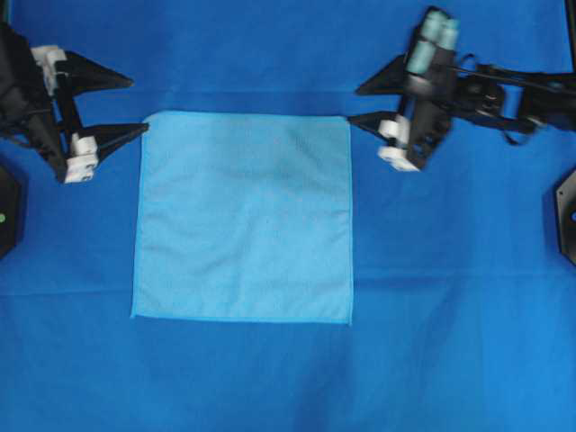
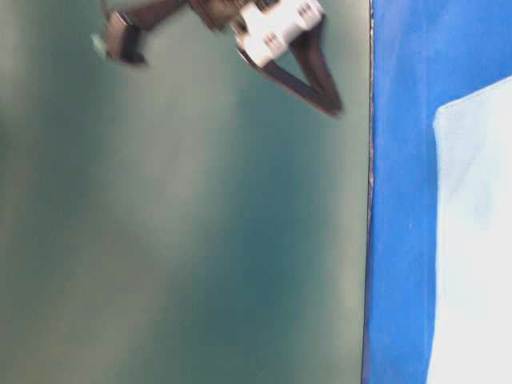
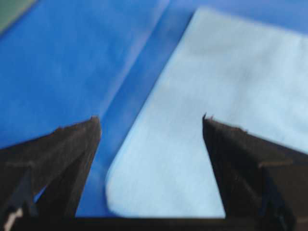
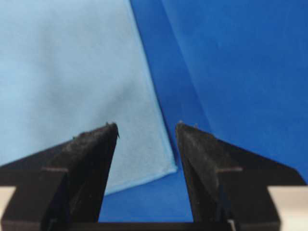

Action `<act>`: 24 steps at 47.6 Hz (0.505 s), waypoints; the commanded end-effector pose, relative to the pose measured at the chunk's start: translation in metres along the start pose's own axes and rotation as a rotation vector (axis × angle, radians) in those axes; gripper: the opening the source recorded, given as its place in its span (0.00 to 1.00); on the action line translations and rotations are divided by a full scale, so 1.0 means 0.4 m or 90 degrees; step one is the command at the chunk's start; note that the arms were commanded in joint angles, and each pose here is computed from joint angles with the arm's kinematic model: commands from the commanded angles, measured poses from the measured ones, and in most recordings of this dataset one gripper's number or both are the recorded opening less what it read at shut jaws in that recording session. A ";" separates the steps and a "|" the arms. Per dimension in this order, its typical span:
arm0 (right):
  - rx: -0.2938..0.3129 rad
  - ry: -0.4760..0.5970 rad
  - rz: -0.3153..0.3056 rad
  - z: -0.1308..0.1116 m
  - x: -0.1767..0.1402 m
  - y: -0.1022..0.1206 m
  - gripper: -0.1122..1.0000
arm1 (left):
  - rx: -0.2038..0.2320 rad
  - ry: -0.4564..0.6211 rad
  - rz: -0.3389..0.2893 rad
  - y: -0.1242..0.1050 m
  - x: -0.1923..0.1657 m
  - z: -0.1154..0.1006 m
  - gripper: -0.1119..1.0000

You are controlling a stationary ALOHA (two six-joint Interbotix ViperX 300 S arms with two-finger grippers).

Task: Fold the light blue towel.
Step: 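Move both grippers to the towel's top corners and pinch them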

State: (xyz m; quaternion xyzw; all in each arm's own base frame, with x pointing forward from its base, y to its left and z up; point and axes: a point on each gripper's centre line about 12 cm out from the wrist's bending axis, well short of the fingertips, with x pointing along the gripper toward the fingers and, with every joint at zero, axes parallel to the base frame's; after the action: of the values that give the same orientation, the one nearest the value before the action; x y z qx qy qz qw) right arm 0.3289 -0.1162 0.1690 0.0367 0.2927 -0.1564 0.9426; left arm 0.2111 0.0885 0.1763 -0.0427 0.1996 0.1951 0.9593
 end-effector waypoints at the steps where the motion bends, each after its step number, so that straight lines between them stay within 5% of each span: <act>1: 0.005 0.009 -0.008 0.007 0.039 -0.014 0.62 | -0.006 0.015 0.015 0.014 0.034 -0.016 0.82; 24: 0.014 0.105 -0.019 -0.095 0.168 -0.042 0.61 | -0.024 0.144 0.048 0.055 0.162 -0.134 0.78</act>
State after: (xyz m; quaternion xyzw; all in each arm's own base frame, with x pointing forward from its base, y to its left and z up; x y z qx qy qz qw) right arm 0.3504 -0.1391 0.0923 0.0581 0.3821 -0.1658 0.9073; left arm 0.2325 0.1159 0.0997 -0.0739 0.3101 0.2203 0.9219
